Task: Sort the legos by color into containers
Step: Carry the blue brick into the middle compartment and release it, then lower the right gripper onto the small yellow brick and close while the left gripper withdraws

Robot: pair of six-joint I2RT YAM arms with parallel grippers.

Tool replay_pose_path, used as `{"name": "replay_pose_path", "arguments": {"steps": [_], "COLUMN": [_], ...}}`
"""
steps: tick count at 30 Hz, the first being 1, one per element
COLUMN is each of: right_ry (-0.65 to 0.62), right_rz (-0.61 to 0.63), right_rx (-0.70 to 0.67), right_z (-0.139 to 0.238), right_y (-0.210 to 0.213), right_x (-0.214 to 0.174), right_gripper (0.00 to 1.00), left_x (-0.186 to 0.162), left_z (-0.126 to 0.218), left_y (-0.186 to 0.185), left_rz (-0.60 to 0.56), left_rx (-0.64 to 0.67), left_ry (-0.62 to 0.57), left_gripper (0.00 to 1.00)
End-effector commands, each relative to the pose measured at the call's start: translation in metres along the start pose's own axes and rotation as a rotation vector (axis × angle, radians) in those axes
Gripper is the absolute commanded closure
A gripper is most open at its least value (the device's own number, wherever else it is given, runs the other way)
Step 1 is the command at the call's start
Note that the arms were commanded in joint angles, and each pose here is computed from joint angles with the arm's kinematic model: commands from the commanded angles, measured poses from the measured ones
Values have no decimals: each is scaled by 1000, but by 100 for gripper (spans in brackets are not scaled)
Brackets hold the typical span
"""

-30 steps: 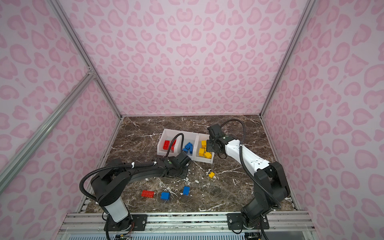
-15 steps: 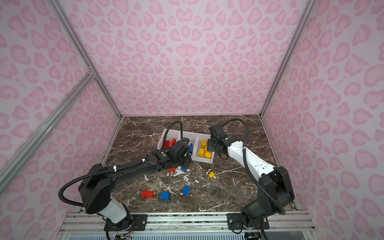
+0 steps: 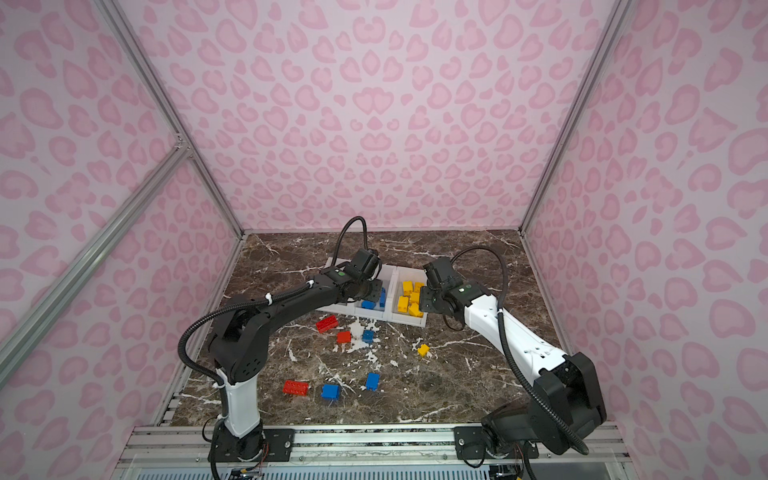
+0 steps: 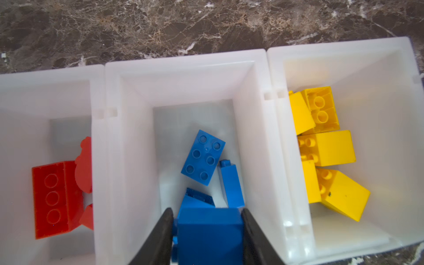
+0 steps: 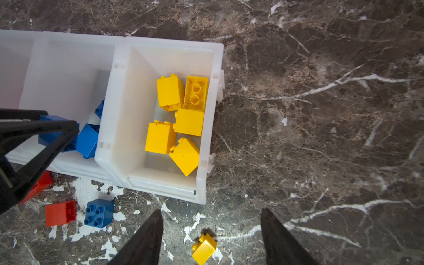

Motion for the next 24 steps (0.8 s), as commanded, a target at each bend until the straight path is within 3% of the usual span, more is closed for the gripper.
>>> {"name": "replay_pose_path", "arguments": {"steps": [1,10,19,24], "right_ry": [7,4,27,56], "right_rz": [-2,-3,2,17], "right_rx": [-19,-13,-24,-22], "right_z": [0,3,3,-2], "right_y": [-2,-1,-4,0], "right_x": [-3,1,-10,-29], "right_gripper": [32,31,31,31], "left_x": [9,18,16,-5], "left_z": [-2,5,33,51], "left_y": [4,8,13,25], "left_rz": [-15,-21,9,14], "left_rx": [39,90,52,50], "left_ry": [-18,-80,-133,-114], "left_gripper": [54,36,34,34]}}
Point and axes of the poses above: each gripper's point midway between its finger pads, its own z axis back along the fingers, its own y axis along the line the jaws close on, x = y × z, the point moved 8 cm from there along z, back along the fingers, and after that the axes turned 6 degrees about z, right-handed, at the moved point
